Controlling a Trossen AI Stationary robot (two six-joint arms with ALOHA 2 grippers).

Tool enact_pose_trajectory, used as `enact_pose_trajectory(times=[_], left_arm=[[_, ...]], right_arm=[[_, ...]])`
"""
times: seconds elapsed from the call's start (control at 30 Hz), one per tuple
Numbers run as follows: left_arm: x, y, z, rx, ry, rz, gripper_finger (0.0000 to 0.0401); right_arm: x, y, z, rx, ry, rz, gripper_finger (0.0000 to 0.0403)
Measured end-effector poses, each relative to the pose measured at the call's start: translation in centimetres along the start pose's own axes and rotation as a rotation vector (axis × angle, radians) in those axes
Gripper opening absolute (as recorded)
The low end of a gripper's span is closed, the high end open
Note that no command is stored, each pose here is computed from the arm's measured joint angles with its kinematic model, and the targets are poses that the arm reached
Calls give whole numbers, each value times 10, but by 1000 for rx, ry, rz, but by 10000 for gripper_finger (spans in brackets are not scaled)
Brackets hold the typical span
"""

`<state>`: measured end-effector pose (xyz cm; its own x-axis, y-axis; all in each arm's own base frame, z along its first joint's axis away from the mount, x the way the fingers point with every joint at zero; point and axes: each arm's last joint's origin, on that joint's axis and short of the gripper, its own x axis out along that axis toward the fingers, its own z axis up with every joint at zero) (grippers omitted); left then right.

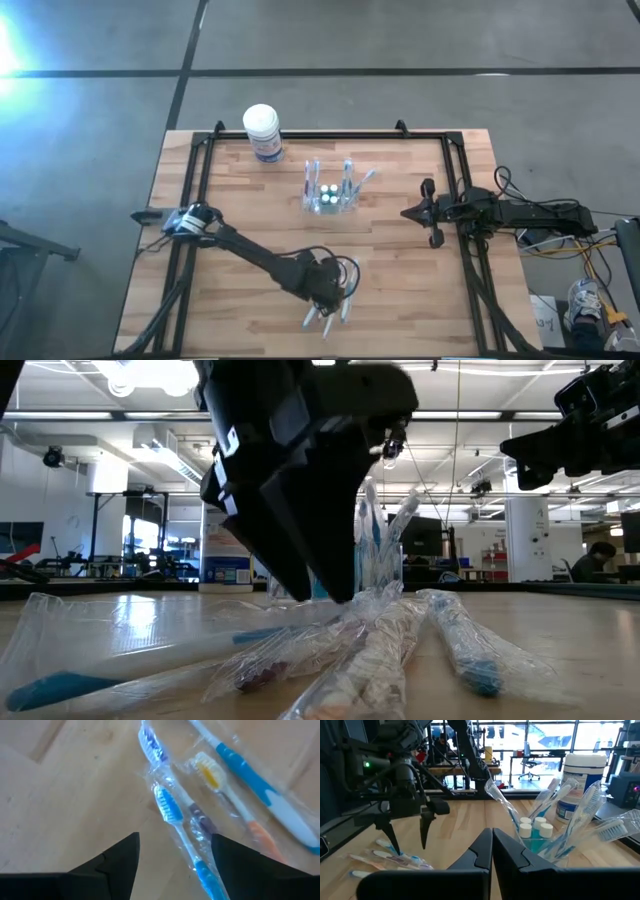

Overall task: Pick & Place toothbrushing station
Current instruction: Put the blue toothbrush into the transparent bin organizer

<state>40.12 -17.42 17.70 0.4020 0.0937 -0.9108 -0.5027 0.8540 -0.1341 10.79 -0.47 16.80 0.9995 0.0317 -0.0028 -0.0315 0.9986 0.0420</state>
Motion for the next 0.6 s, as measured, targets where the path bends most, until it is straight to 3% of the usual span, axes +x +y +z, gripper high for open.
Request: enact_pose_trajectory(times=[0.3,0.6], left_arm=[[19,1,-7,19,36,54,250],[-12,19,-15,91,148,188,250]], right_arm=[[0,0,0,4,1,0,8],[0,0,-1,4,9,0,8]])
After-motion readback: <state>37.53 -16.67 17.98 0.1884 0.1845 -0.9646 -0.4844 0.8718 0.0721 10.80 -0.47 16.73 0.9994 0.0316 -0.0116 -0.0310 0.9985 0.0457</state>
